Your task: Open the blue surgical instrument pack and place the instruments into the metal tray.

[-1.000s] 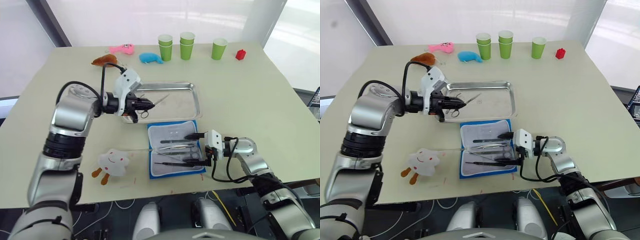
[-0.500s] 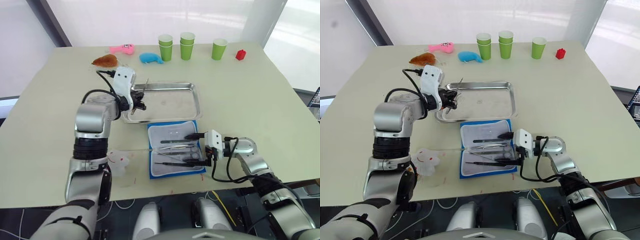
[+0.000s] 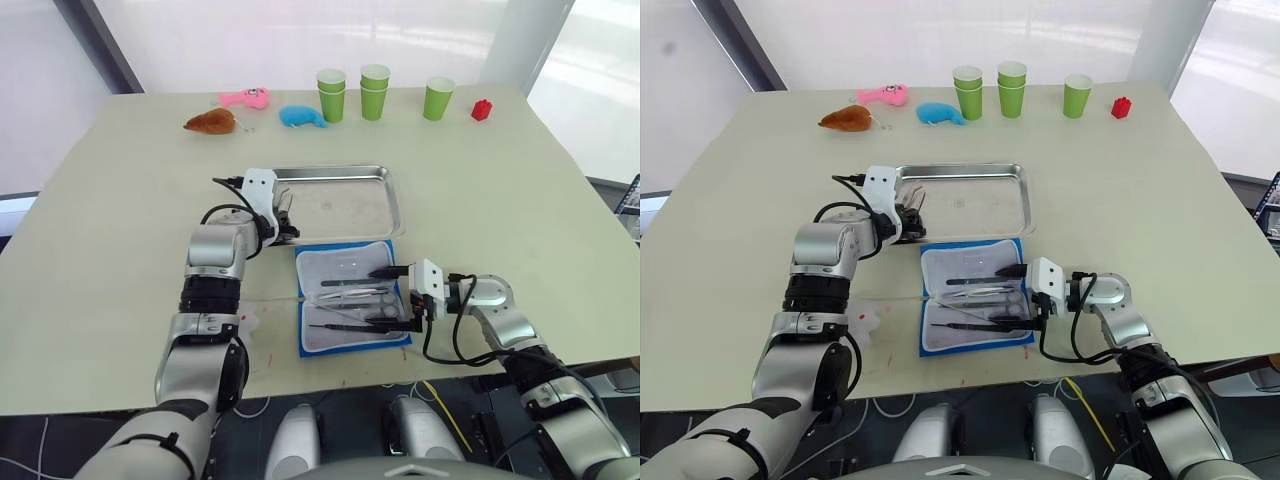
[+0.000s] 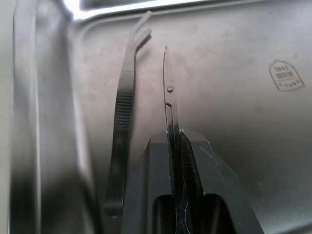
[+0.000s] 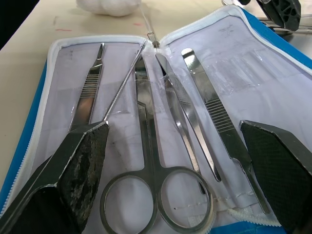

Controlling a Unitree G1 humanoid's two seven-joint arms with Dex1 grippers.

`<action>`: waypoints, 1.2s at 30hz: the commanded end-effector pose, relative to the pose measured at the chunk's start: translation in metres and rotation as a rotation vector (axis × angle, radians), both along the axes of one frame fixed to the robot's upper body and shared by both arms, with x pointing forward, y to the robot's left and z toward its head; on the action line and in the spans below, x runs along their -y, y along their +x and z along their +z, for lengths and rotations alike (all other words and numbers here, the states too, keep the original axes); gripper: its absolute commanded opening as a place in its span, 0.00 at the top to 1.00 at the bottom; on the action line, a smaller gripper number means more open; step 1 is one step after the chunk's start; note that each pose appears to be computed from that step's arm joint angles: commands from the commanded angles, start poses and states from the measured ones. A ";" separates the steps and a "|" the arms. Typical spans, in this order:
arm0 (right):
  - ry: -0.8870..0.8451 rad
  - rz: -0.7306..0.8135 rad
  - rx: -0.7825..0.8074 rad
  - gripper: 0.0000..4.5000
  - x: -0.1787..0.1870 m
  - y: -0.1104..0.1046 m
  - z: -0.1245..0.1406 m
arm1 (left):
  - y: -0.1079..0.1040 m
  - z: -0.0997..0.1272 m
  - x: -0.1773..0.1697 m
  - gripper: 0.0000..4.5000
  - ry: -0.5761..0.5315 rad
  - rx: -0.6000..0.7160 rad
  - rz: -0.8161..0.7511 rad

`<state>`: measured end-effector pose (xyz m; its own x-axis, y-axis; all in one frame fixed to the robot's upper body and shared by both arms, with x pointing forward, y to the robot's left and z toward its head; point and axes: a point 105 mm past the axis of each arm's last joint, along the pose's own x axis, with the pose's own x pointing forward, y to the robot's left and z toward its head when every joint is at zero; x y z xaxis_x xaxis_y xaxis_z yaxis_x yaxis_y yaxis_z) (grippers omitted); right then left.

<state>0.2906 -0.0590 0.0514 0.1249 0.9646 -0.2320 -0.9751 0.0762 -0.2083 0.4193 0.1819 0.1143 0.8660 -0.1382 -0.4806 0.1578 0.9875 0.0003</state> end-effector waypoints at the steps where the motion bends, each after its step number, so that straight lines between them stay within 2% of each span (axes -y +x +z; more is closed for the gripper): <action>1: -0.122 0.036 -0.141 0.00 -0.003 -0.023 -0.046 | 0.007 0.014 0.001 0.98 -0.016 0.053 0.007; 2: -0.122 0.035 -0.141 0.00 -0.003 -0.023 -0.046 | 0.007 0.013 0.001 0.98 -0.018 0.052 0.010; 5: -0.123 0.033 -0.141 0.00 -0.002 -0.023 -0.046 | 0.008 0.015 -0.001 0.75 -0.014 0.058 0.020; 8: -0.125 0.031 -0.142 0.00 -0.001 -0.023 -0.047 | 0.007 0.017 -0.001 0.44 -0.014 0.067 0.021; 23: -0.123 0.032 -0.146 0.00 -0.002 -0.024 -0.048 | 0.003 0.061 0.020 0.44 -0.019 0.206 -0.108; 29: -0.112 0.025 -0.143 0.00 -0.005 -0.024 -0.048 | -0.014 0.072 0.044 0.44 -0.092 0.288 -0.368; 36: -0.112 0.021 -0.145 0.00 -0.004 -0.024 -0.048 | -0.043 0.070 0.059 0.44 -0.065 0.296 -0.651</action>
<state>0.2915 -0.0578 0.0510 0.1417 0.9640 -0.2250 -0.9731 0.0940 -0.2103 0.3831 0.1332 0.1644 0.7247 -0.6324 -0.2734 0.6626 0.7485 0.0250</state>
